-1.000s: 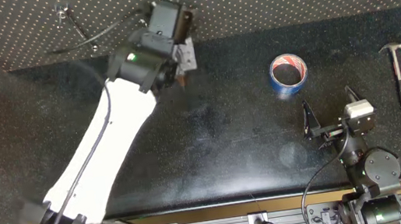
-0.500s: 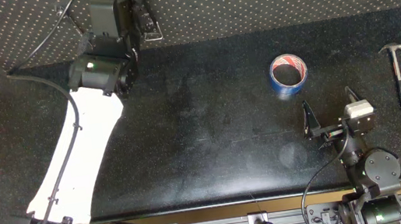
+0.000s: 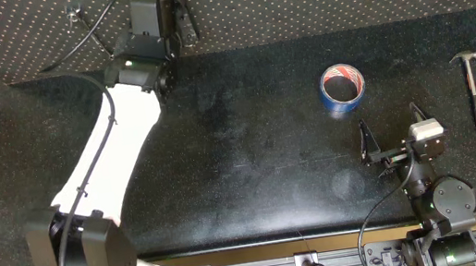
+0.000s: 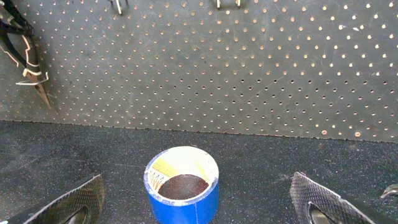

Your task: Place Tools Onto Pegboard

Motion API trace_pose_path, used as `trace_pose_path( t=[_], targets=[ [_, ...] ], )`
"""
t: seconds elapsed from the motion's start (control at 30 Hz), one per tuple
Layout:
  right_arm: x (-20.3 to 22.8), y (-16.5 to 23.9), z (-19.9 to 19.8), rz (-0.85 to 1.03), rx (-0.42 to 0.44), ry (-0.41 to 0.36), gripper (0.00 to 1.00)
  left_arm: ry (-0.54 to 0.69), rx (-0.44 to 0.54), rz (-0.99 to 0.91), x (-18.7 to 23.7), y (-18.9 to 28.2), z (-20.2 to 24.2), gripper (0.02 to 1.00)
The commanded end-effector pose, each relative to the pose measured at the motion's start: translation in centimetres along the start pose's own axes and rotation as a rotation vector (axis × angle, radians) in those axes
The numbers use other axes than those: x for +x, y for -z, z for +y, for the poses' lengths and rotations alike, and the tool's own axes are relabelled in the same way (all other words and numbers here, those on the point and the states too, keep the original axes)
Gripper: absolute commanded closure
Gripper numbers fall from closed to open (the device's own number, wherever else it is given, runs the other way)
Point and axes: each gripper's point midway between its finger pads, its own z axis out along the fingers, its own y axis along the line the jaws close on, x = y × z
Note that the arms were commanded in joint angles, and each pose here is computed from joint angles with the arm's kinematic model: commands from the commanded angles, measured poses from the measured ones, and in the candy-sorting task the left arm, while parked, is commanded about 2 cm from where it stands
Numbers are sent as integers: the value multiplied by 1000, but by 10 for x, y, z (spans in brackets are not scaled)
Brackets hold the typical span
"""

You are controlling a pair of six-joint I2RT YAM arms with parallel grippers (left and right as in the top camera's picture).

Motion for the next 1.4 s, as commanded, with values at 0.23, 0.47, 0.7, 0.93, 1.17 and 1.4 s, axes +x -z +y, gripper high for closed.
trace_pose_path(
  t=[0.23,0.47,0.7,0.93,1.17,1.4],
  targets=[
    [1,0,1,1,-2,-11,25,-16,-23,47,15,-20,9,989],
    [1,0,1,1,-2,-11,27,-21,-31,67,20,-18,12,29],
    [1,0,1,1,-2,-11,25,18,-6,-63,-21,38,20,23],
    [1,0,1,1,-2,-11,27,292,-86,-336,88,129,144,23],
    [1,0,1,1,-2,-11,25,259,19,-559,155,148,156,23],
    [1,0,1,1,-2,-11,25,-103,101,-556,170,164,122,23]
  ],
)
